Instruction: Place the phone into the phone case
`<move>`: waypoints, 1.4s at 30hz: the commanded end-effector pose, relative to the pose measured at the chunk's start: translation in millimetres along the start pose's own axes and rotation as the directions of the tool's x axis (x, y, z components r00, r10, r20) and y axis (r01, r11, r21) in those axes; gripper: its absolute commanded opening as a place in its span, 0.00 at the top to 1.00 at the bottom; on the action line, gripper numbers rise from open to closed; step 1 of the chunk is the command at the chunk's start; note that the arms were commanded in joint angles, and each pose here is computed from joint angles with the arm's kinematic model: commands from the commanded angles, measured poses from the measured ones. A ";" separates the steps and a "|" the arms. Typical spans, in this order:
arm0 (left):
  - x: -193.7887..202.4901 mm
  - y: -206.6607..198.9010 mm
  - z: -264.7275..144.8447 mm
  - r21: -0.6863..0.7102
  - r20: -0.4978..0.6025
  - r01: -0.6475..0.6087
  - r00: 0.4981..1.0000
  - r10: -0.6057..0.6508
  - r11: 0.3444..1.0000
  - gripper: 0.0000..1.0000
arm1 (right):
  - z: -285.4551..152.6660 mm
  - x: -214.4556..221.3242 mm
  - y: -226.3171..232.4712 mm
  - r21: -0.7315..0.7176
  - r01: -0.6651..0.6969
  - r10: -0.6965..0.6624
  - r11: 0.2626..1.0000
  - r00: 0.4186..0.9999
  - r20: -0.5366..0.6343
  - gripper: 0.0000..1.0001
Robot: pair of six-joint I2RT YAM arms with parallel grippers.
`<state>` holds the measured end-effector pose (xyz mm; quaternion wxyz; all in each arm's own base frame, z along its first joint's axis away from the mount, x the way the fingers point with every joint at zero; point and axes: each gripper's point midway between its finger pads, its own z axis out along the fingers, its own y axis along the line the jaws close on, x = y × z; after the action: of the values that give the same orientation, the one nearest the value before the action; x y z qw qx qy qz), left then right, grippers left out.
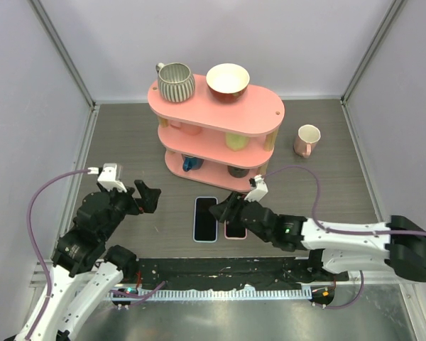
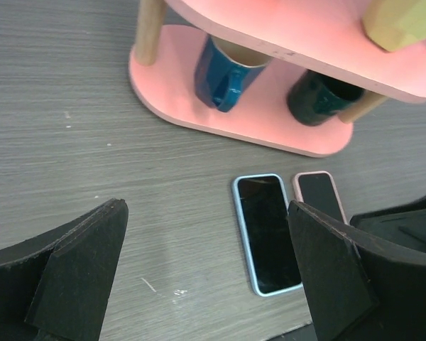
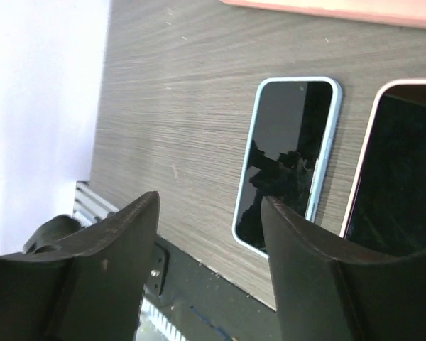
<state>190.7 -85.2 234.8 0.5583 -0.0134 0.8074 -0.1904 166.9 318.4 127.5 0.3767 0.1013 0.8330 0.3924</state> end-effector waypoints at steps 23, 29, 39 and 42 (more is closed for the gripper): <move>-31.5 -62.0 -28.9 0.344 0.111 0.049 0.989 -0.093 0.938 0.00 | -189.3 -169.4 -22.8 0.087 0.178 -0.197 0.980 0.922 0.334 0.00; -29.5 -58.9 -30.0 0.337 0.120 0.056 0.988 -0.102 0.940 0.00 | -203.7 -170.7 -18.0 -0.004 0.238 -0.222 0.971 0.914 0.341 0.02; -34.9 -59.8 -32.7 0.337 0.132 0.046 0.987 -0.095 0.940 0.00 | -230.9 -183.0 -15.8 -0.171 0.186 -0.097 0.968 0.900 0.426 0.03; -34.7 -58.8 -32.6 0.333 0.134 0.045 0.986 -0.095 0.942 0.00 | -230.7 -181.3 -14.3 -0.173 0.194 -0.107 0.966 0.903 0.416 0.04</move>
<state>163.0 -124.8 283.8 0.5885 0.0358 0.7312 -0.3431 132.3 85.8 302.0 0.5726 0.0871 0.7047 0.4098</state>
